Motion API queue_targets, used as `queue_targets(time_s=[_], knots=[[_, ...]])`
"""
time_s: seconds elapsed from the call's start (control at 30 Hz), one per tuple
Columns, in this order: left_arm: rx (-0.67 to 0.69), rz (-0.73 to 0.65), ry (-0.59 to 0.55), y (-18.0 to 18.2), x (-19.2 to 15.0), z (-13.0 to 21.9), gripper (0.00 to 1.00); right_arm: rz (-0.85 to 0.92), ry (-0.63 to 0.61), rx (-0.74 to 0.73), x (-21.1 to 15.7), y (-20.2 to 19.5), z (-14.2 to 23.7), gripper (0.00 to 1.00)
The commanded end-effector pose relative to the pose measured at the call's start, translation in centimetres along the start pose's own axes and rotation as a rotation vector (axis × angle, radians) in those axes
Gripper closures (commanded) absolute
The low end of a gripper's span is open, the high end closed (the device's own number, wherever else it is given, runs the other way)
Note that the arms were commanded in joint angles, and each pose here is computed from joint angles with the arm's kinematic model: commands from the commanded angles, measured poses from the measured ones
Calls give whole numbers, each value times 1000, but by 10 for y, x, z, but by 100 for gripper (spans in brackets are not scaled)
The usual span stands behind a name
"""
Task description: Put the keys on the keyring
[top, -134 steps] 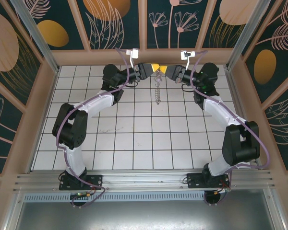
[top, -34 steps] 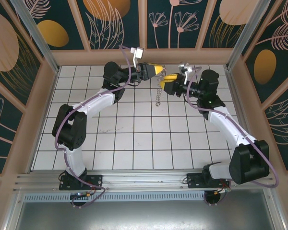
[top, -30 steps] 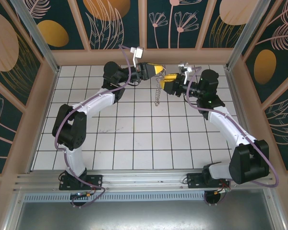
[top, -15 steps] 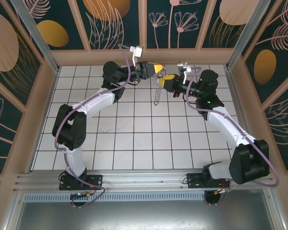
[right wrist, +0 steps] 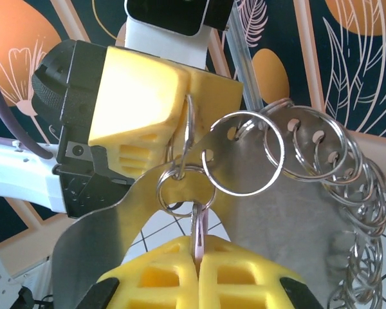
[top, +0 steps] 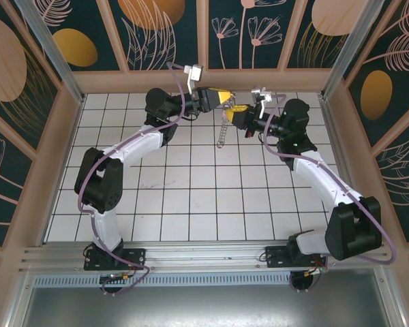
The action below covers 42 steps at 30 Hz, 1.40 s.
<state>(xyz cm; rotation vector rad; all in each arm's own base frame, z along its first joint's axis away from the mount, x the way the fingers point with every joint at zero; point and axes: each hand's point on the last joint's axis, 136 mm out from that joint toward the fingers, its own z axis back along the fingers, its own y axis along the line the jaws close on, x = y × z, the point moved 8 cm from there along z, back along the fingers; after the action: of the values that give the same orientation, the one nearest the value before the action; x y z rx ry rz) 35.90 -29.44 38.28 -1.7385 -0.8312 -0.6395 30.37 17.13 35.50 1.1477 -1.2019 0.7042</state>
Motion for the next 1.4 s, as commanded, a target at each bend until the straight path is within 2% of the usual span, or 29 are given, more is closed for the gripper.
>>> queue_targets(time_s=[0.0, 0.3, 0.77, 1.0, 1.37], knots=[[-66, -77, -20, -18, 9, -5, 100, 38, -26, 43, 10, 7, -5, 100], [-64, -86, -25, -18, 8, -4, 100, 8, 18, 15, 6, 7, -10, 100], [64, -159, 37, -6, -1, -2, 100, 3, 121, -135, 15, 8, 10, 100], [92, -169, 58, -3, -5, 0, 100, 8, 120, -188, 21, 8, 22, 100], [111, -175, 71, -1, -7, 1, 100, 11, 107, -175, 30, 11, 25, 100]])
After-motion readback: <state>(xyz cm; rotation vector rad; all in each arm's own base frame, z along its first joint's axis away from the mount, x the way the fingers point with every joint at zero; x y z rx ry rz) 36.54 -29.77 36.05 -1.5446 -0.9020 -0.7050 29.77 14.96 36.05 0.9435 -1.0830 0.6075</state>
